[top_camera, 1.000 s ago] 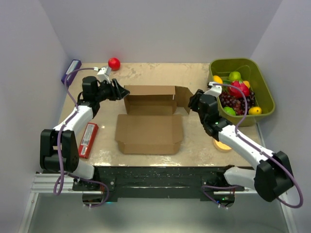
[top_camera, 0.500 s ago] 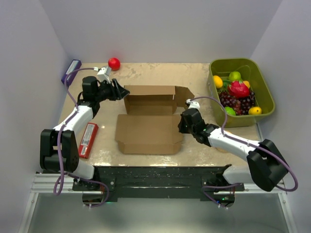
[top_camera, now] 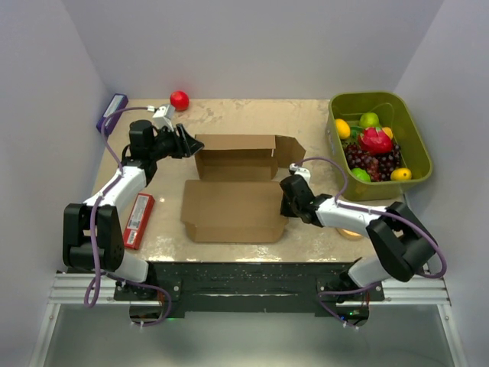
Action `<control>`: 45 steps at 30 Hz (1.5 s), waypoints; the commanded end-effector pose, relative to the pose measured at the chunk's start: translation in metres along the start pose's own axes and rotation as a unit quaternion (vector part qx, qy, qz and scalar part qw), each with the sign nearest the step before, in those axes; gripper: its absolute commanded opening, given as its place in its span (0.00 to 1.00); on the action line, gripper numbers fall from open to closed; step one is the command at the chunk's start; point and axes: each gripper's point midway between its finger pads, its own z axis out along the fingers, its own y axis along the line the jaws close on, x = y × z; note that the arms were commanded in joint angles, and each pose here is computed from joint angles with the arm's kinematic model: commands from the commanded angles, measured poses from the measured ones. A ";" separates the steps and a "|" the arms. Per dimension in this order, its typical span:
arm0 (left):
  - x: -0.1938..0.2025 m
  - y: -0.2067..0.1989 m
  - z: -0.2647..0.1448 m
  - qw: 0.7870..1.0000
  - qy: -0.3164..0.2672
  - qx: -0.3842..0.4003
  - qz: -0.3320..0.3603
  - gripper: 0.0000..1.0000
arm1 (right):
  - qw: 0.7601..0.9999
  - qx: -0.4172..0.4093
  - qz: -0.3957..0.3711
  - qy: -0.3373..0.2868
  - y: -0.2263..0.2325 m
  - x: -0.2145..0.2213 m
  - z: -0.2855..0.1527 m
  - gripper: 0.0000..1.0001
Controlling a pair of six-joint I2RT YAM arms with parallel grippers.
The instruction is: Fold the paper box
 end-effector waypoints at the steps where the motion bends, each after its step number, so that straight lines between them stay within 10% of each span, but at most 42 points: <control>1: 0.004 -0.008 -0.005 1.000 0.006 0.011 0.003 0.51 | 0.999 0.037 0.007 0.016 -0.014 0.012 0.007 0.00; 4: 0.004 -0.008 -0.005 1.000 0.006 0.010 0.003 0.51 | 0.999 0.026 0.006 0.020 -0.008 0.007 0.001 0.02; 13: 0.003 -0.008 -0.006 1.000 0.005 0.008 0.006 0.51 | 0.994 0.021 0.027 -0.104 -0.004 -0.109 -0.058 0.57; 24: 0.000 -0.009 -0.007 1.000 0.001 0.007 0.011 0.51 | 0.983 0.054 0.011 -0.173 -0.025 -0.179 -0.035 0.66; 30: 0.002 -0.007 -0.007 1.000 0.003 0.005 0.009 0.51 | 0.983 0.037 -0.013 -0.178 -0.017 -0.182 -0.010 0.61; 39: 0.005 -0.004 -0.005 1.000 0.007 0.002 0.007 0.51 | 0.983 -0.011 -0.037 -0.177 0.003 -0.190 -0.024 0.07; 45: 0.007 -0.002 -0.002 1.000 0.011 -0.016 0.024 0.50 | 0.986 -0.027 -0.055 -0.155 0.016 -0.185 -0.032 0.00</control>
